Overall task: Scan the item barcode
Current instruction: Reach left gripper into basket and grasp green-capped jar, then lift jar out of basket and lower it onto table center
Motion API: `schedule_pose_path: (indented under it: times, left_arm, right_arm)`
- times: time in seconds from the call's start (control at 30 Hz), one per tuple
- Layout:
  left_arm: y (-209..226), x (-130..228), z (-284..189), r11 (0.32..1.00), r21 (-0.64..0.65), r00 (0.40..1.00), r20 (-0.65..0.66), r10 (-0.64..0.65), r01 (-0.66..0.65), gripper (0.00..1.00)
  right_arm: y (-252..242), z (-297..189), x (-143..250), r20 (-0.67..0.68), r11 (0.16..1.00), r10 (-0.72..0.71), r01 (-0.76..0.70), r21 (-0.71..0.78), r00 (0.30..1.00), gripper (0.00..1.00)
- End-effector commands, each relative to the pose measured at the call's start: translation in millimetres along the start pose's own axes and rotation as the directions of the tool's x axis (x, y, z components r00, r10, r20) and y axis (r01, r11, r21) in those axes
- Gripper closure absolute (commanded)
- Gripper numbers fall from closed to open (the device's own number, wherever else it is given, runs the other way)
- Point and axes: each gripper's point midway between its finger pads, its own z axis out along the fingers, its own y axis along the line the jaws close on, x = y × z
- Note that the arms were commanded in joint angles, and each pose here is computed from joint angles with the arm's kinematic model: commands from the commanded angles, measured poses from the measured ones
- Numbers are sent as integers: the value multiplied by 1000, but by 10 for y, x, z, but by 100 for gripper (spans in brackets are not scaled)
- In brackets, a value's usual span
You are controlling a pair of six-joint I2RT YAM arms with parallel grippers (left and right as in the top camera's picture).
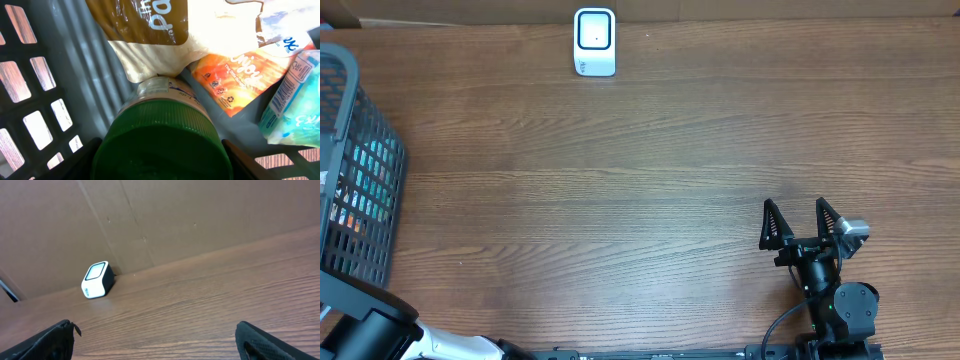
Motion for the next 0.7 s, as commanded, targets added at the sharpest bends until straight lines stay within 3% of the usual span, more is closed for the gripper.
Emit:
schedule_pose_path:
  times: [0.0,0.2,0.4,0.57,0.67]
  left_arm:
    - [-20,65,84,1000,17,999,-43,5,-5,45]
    - [-68,-15,-139,999,43,999,-34,4,-3,46]
    - [-156,-294,-754,996,93,999,43,-2,-2,48]
    - [-434,-574,-1695,957,290,982,189,-23,-34,47]
    - [-663,-587,-2296,886,458,967,251,-46,-77,51]
  right_arm:
    - [7,3,28,-1,1000,-1,1,-7,1000,0]
    - [7,3,28,-1,1000,-1,1,-7,1000,0]
    - [7,3,28,-1,1000,-1,1,-7,1000,0]
    - [7,3,28,-1,1000,-1,1,-7,1000,0]
    - [7,3,28,-1,1000,-1,1,-7,1000,0]
